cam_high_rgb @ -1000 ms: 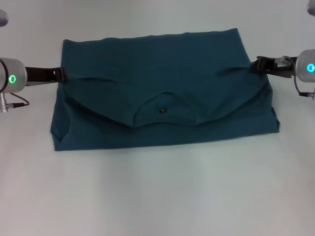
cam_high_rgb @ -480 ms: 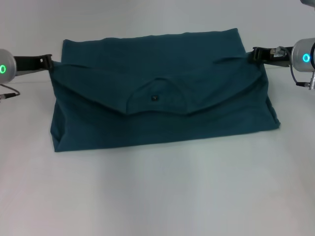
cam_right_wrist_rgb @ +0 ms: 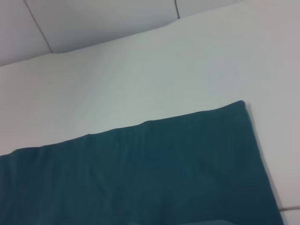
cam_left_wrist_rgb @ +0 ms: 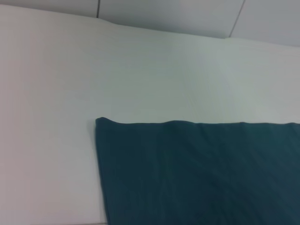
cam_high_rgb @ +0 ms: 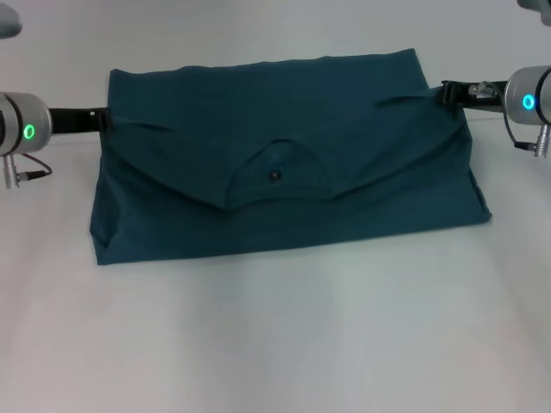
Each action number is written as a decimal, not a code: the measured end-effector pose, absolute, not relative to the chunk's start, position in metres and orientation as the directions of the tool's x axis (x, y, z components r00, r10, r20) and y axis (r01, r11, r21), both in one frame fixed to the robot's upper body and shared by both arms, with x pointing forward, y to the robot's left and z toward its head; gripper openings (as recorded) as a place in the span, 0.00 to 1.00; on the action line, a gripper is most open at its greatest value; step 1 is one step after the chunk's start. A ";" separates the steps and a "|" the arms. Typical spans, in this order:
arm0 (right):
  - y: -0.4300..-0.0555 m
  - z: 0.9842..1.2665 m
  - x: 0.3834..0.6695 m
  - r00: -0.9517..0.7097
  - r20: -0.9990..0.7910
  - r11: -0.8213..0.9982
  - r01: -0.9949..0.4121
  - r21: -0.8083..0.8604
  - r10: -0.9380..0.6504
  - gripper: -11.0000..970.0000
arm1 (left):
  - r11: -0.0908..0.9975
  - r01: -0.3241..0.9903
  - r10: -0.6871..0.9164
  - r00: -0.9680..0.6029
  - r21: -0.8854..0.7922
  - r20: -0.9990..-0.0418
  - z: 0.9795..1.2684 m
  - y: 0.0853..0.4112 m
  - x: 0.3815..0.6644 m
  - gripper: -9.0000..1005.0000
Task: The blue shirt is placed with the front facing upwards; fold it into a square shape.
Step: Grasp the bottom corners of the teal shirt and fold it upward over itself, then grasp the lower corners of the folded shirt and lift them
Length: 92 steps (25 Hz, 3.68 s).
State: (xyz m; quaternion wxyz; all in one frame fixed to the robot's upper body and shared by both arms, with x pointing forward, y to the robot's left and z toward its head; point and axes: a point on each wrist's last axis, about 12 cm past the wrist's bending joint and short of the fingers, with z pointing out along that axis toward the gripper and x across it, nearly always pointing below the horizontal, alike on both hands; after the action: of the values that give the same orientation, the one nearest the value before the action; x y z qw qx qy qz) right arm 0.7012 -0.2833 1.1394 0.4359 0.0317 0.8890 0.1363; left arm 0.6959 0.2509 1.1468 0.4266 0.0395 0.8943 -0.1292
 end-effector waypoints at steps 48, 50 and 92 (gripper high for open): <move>-0.280 1.126 0.696 -0.632 -0.752 0.961 -0.041 0.274 0.187 0.11 | 0.966 0.215 0.017 -0.617 -0.147 -0.787 1.137 0.243 0.692 0.01; -0.281 1.126 0.696 -0.633 -0.752 0.962 -0.044 0.271 0.183 0.11 | 0.966 0.209 0.010 -0.616 -0.151 -0.788 1.137 0.244 0.692 0.01; -0.352 1.124 0.573 -0.673 -0.524 0.475 -0.281 0.834 0.522 0.68 | 0.504 -0.132 -0.612 -0.752 -0.853 -0.246 1.098 0.342 0.583 0.57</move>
State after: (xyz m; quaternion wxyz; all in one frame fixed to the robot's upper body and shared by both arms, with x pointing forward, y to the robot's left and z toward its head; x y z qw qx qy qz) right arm 0.5730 -0.3522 1.1240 0.3966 0.0789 0.7617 0.5063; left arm 0.5829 0.3418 1.0982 0.2706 -0.2257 0.8240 -0.4438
